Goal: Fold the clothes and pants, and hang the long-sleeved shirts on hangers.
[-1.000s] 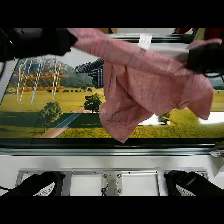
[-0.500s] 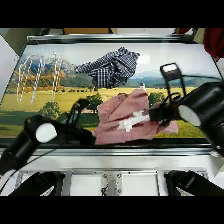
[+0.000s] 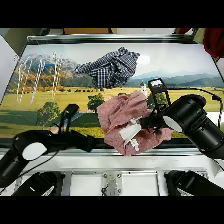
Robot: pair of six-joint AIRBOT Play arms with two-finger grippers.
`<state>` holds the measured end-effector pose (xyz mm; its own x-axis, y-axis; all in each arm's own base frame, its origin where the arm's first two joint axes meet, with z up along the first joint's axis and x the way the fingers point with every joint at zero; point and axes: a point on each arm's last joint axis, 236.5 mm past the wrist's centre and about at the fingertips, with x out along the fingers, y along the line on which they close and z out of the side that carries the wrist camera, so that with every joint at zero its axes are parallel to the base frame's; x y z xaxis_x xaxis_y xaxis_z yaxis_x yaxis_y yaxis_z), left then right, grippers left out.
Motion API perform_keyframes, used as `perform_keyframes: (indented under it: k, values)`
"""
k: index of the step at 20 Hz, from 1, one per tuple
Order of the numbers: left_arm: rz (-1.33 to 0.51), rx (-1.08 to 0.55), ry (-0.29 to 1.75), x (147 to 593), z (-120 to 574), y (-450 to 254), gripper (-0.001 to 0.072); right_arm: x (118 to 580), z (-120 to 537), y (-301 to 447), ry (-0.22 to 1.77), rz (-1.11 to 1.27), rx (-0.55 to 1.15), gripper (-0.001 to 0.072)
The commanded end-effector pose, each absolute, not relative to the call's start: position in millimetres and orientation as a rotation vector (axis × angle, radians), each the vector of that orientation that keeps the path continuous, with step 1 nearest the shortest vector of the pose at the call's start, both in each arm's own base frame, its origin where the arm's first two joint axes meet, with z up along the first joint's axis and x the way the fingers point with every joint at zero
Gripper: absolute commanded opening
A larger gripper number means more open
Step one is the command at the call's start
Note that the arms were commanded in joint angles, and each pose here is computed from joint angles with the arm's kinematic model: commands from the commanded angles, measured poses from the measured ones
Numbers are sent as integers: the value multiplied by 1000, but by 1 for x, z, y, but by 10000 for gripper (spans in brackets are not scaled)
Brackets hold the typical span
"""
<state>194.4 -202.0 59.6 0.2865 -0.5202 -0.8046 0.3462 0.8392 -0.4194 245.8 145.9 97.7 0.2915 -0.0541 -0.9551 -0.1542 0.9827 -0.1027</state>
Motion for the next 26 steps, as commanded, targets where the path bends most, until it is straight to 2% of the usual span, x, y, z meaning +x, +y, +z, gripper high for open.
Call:
perform_keyframes:
  k: [1, 7, 10, 13, 15, 20, 26]
  values:
    - [-468, -192, 1048, 247, 83, -163, 631, 245, 96, 148, 1278, 72, -183, 13]
    - [-175, -205, 1020, 359, 78, -51, 631, 245, 96, 148, 1278, 72, -183, 12]
    - [-48, -99, 1056, 400, 56, -1, 631, 245, 96, 148, 1278, 72, -183, 13]
    - [14, 80, 1093, 433, 27, 24, 631, 245, 96, 148, 1278, 72, -183, 12]
    - [66, 136, 1086, 459, 15, 41, 631, 245, 96, 148, 1278, 72, -183, 12]
    - [96, 117, 1097, 512, -17, 56, 631, 245, 96, 148, 1278, 72, -183, 12]
    - [95, 120, 1133, 546, -58, 60, 631, 245, 96, 148, 1278, 72, -183, 13]
